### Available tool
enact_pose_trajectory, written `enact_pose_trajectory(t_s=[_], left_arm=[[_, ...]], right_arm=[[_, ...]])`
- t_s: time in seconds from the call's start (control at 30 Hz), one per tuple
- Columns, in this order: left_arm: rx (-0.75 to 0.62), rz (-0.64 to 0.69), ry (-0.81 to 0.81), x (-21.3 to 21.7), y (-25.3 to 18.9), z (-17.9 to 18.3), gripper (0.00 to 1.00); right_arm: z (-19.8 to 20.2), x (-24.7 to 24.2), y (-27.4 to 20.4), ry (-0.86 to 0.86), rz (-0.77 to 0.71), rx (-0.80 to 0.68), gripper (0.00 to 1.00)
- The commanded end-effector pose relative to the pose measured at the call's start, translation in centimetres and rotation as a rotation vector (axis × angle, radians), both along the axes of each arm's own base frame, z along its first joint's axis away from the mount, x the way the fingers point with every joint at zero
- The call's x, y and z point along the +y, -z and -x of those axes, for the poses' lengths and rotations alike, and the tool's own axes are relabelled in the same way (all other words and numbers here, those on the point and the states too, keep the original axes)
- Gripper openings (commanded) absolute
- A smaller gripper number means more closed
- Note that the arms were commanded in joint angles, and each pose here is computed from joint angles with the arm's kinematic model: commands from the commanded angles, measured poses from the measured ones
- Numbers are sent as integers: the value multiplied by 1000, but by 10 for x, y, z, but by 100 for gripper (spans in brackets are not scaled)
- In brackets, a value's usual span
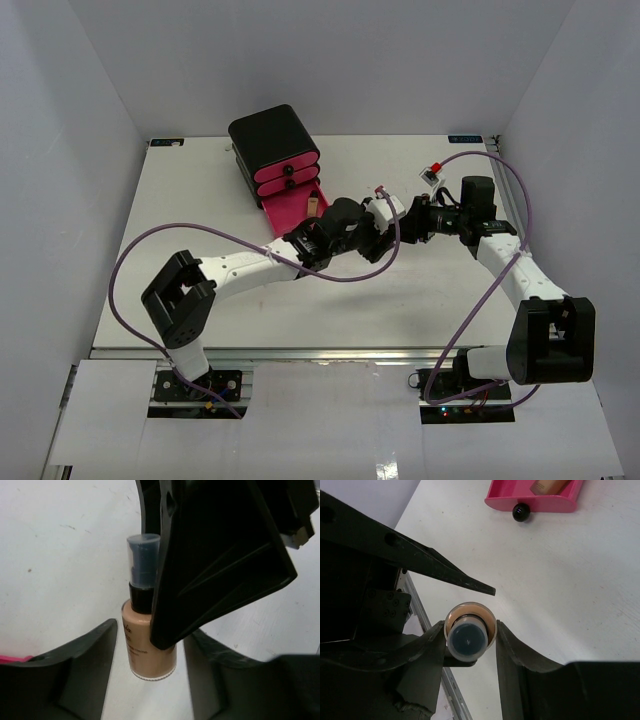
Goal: Organize the makeup
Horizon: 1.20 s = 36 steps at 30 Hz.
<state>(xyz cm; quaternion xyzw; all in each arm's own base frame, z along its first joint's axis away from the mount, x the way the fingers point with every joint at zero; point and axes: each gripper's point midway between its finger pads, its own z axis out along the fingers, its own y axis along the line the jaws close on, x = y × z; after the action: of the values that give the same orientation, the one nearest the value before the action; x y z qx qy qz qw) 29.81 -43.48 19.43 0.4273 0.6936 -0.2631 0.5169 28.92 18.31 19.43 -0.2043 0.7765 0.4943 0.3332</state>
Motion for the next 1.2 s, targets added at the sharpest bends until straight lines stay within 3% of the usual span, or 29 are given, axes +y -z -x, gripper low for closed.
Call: enact_pose_trajectory(t_s=[0.0, 0.07, 0.17, 0.23, 0.3, 0.47, 0.8, 0.97, 1.17], left_arm=[[-22, 4, -22, -3, -17, -5, 57], [-18, 1, -19, -4, -16, -5, 47], [-14, -4, -15, -5, -17, -4, 24], [-13, -4, -15, -4, -19, -4, 8], [-16, 2, -13, -4, -22, -3, 1], [-18, 14, -17, -1, -27, -1, 0], [-8, -8, -61, 20, -17, -1, 0], [45, -35, -160, 57, 0, -17, 0], [149, -44, -281, 116, 14, -49, 0]], right_arm=[[5, 2, -15, -17, -30, -37, 21], [5, 2, -15, -17, -32, -38, 21], [6, 2, -16, -24, -36, -39, 23], [6, 2, -16, -23, -35, -43, 31], [7, 2, -16, -22, -30, -53, 48], [7, -1, -15, -17, -4, -109, 90], [-1, -25, -10, 67, 60, -183, 90], [-5, -58, -6, 131, 61, -219, 90], [7, -78, -7, 63, 17, -341, 90]])
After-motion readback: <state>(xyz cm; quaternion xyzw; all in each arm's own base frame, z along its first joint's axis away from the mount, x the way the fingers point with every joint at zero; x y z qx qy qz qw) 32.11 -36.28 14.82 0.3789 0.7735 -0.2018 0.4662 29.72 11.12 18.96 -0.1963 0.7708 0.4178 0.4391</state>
